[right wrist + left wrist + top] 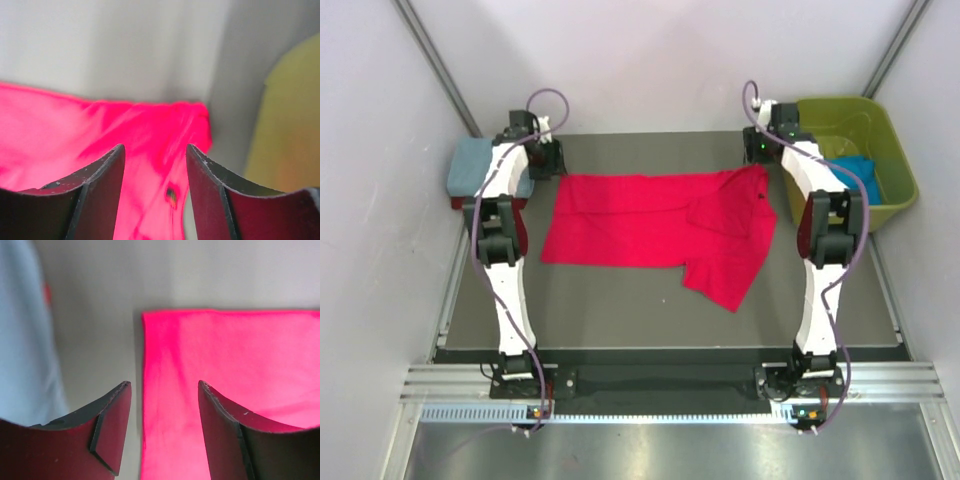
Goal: Fold and stack the t-shirts
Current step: Fold the tshirt
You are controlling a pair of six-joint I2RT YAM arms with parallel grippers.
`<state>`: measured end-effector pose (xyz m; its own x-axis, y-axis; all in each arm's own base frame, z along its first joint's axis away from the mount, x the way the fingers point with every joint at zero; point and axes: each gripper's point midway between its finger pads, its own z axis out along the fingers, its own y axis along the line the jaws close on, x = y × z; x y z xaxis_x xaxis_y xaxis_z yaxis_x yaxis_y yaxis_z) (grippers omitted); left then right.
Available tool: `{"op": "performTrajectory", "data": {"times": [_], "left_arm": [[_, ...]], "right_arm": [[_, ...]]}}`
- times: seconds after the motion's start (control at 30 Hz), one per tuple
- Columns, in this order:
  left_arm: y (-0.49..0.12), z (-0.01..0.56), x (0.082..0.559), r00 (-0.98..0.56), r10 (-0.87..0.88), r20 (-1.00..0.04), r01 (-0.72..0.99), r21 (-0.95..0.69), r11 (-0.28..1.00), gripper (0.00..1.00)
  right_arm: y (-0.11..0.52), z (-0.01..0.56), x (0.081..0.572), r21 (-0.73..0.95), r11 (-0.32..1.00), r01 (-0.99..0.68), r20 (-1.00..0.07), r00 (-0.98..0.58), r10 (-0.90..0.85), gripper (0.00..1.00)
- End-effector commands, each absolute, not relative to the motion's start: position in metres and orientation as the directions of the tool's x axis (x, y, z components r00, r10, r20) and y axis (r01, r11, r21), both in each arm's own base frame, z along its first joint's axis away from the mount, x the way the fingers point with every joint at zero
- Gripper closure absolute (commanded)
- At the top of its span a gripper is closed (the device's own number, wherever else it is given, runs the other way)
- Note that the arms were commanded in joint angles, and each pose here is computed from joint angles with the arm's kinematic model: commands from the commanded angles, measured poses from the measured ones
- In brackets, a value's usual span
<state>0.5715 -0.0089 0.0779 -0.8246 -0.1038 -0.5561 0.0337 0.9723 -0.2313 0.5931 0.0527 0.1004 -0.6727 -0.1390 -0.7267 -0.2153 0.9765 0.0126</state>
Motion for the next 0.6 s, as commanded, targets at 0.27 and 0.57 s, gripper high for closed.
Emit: {"op": "performTrajectory", "data": {"times": [0.27,0.57], "left_arm": [[-0.017,0.162,0.462,-0.808,-0.090,-0.582,0.081,-0.262,0.962,0.38],[-0.015,0.175,0.447,-0.795,-0.163,-0.584,0.039,-0.317,0.948,0.37]], "right_arm": [[0.132,0.159,0.386,-0.239,0.573,-0.784,-0.635,-0.320,-0.703,0.49],[0.147,0.097,0.244,-0.158,0.336,-0.929,-0.503,-0.217,-0.837,0.53]]}}
